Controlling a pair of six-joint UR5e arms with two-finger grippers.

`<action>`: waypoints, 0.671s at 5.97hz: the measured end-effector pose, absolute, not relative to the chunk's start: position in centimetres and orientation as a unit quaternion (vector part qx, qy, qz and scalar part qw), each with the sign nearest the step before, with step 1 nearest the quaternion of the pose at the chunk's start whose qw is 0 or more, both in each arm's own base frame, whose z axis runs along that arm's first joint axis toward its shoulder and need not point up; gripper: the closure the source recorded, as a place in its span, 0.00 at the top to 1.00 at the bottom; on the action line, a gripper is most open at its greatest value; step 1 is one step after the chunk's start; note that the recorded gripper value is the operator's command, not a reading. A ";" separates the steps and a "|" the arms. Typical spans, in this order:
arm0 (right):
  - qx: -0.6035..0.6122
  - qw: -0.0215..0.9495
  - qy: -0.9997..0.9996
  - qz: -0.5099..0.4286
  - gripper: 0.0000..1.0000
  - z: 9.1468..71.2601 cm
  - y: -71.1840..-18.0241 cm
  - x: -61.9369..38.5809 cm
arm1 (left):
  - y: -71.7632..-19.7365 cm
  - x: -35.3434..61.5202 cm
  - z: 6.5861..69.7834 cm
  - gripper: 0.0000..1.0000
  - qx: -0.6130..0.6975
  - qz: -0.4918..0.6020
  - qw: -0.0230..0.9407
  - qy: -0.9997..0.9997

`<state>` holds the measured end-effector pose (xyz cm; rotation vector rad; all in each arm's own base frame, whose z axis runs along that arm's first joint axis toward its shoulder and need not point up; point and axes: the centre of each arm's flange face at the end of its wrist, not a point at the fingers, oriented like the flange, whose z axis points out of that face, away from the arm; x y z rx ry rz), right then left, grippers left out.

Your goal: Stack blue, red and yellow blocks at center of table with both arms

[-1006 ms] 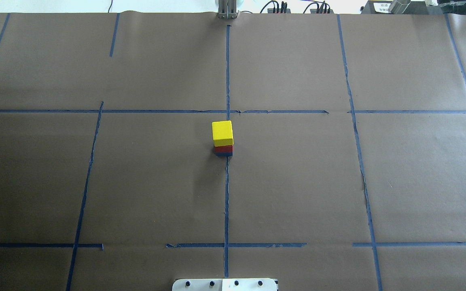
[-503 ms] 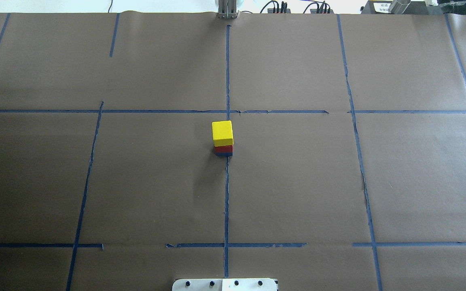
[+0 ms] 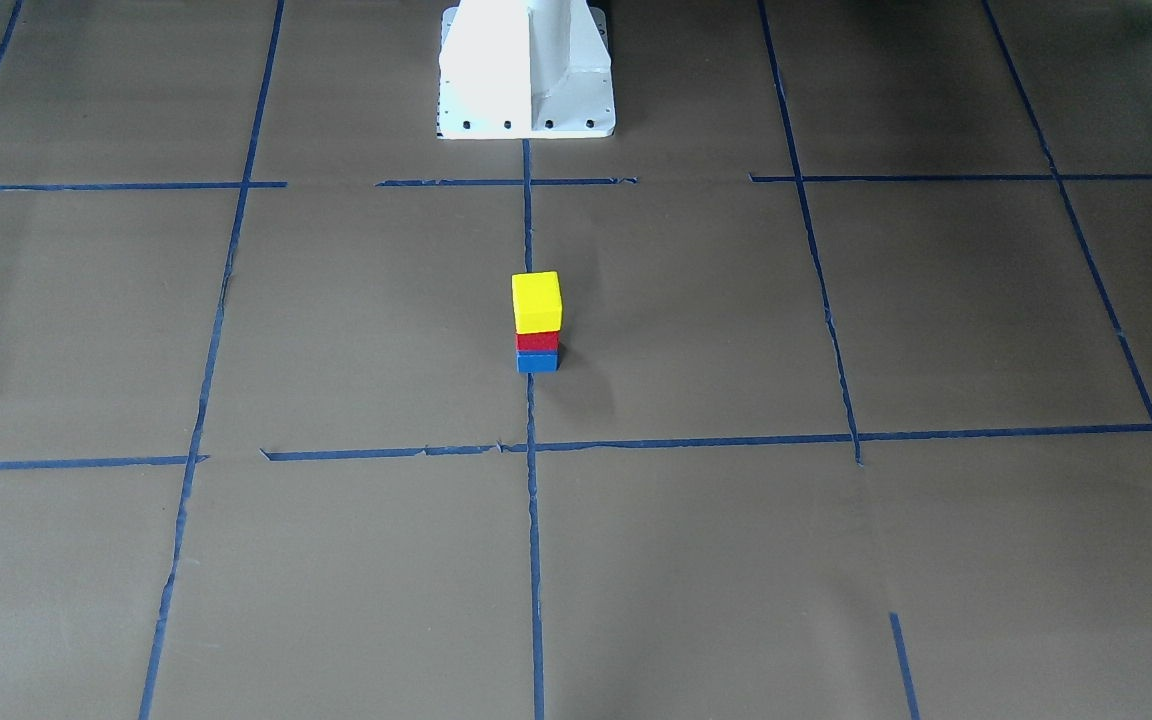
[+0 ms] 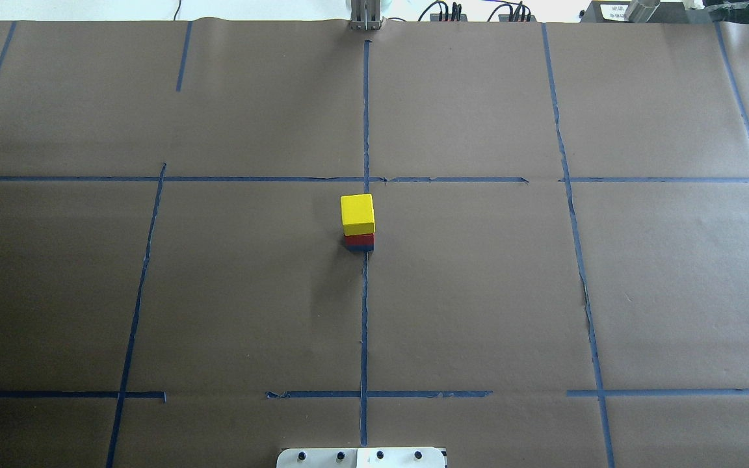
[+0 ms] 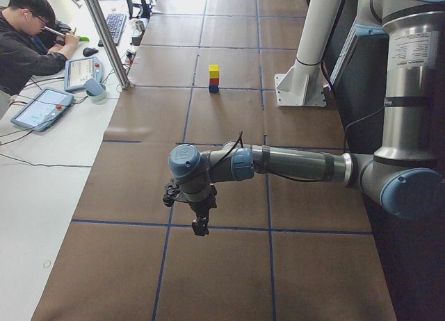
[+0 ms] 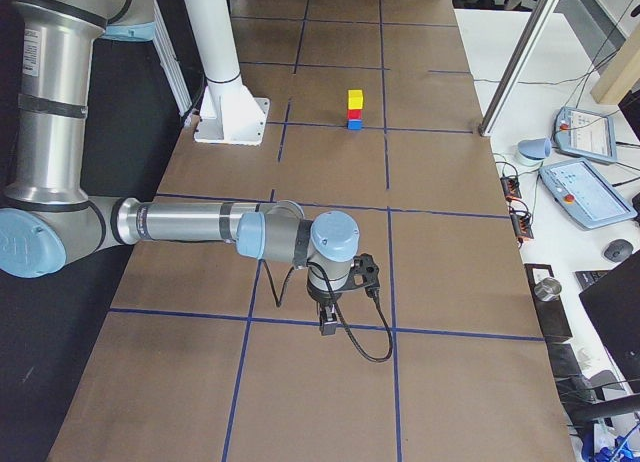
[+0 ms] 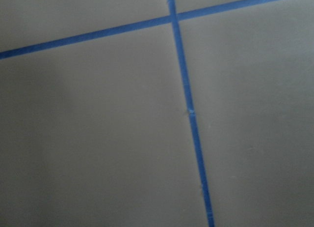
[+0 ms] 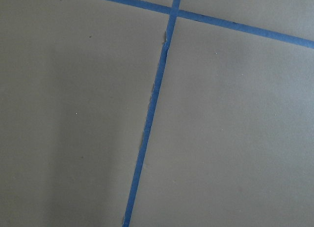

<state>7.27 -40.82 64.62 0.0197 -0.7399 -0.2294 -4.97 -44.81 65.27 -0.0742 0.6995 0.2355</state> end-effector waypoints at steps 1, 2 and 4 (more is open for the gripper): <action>0.010 0.926 -0.361 -0.112 1.00 64.6 -40.8 7.3 | -43.2 -5.1 66.5 1.00 -0.030 0.118 0.932 0.342; 0.010 0.926 -0.361 -0.112 1.00 64.6 -40.8 7.3 | -42.0 -5.1 67.2 1.00 -0.015 0.122 0.932 0.340; 0.011 0.926 -0.361 -0.112 1.00 64.5 -40.8 7.3 | -41.9 -5.1 67.2 1.00 0.000 0.126 0.933 0.338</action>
